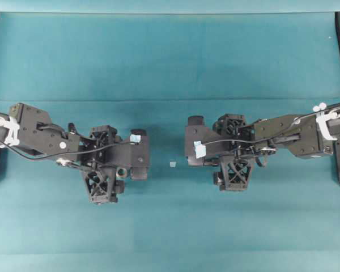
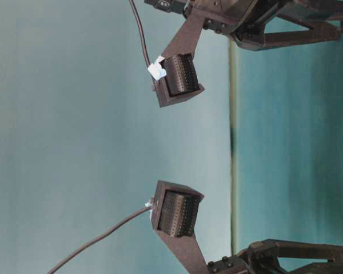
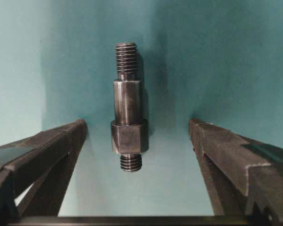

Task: Insert the washer onto the shaft with both hands.
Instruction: 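Close left gripper on the washer and right gripper on the shaft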

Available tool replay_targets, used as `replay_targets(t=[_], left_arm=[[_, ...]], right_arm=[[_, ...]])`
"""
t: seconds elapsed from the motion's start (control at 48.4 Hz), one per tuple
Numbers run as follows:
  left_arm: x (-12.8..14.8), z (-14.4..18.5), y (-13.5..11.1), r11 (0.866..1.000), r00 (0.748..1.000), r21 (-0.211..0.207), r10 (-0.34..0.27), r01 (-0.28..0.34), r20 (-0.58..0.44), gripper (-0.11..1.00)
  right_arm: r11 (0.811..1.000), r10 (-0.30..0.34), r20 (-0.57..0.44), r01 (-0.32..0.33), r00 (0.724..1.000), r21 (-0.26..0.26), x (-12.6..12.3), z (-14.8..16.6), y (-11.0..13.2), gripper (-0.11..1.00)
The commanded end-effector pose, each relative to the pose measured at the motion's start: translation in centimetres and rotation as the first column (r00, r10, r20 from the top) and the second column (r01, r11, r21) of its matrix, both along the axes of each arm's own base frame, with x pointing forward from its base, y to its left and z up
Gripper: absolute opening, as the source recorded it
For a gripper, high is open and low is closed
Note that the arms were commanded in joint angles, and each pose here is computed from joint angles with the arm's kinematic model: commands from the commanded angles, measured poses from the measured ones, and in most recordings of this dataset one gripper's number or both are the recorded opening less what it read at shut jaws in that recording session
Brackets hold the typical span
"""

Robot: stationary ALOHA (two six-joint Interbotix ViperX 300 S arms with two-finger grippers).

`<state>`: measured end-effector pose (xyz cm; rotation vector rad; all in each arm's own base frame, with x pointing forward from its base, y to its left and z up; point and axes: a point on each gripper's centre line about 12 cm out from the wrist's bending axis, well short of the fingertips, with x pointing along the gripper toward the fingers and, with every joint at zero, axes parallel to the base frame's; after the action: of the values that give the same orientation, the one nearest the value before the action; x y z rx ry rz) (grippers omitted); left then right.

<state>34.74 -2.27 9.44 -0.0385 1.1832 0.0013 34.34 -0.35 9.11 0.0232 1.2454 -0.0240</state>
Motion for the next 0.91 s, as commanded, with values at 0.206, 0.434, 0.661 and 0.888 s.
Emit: replay_targets(t=[0.206,0.434,0.661,0.888], left_arm=[[0.10,-0.11,-0.11,1.000,1.000,0.001,-0.004,0.004,0.006,0.83],[0.08,-0.12,-0.11,1.000,1.000,0.001,-0.006,0.006,0.005,0.83],[0.25,0.08,-0.12,1.000,1.000,0.001,-0.006,0.006,0.009,0.83],[0.25,0.23,-0.12,1.000,1.000,0.003,-0.010,0.010,0.012,0.77]], right_arm=[[1.000,-0.011,0.005,0.011,1.000,0.001,0.12,-0.09,-0.26,0.86],[1.000,-0.011,0.006,0.011,1.000,0.001,0.12,-0.04,-0.26,0.86],[1.000,-0.011,0.003,0.011,1.000,0.001,0.09,-0.05,-0.26,0.86],[1.000,-0.009,0.002,0.009,1.000,0.000,0.15,-0.04,-0.27,0.77]])
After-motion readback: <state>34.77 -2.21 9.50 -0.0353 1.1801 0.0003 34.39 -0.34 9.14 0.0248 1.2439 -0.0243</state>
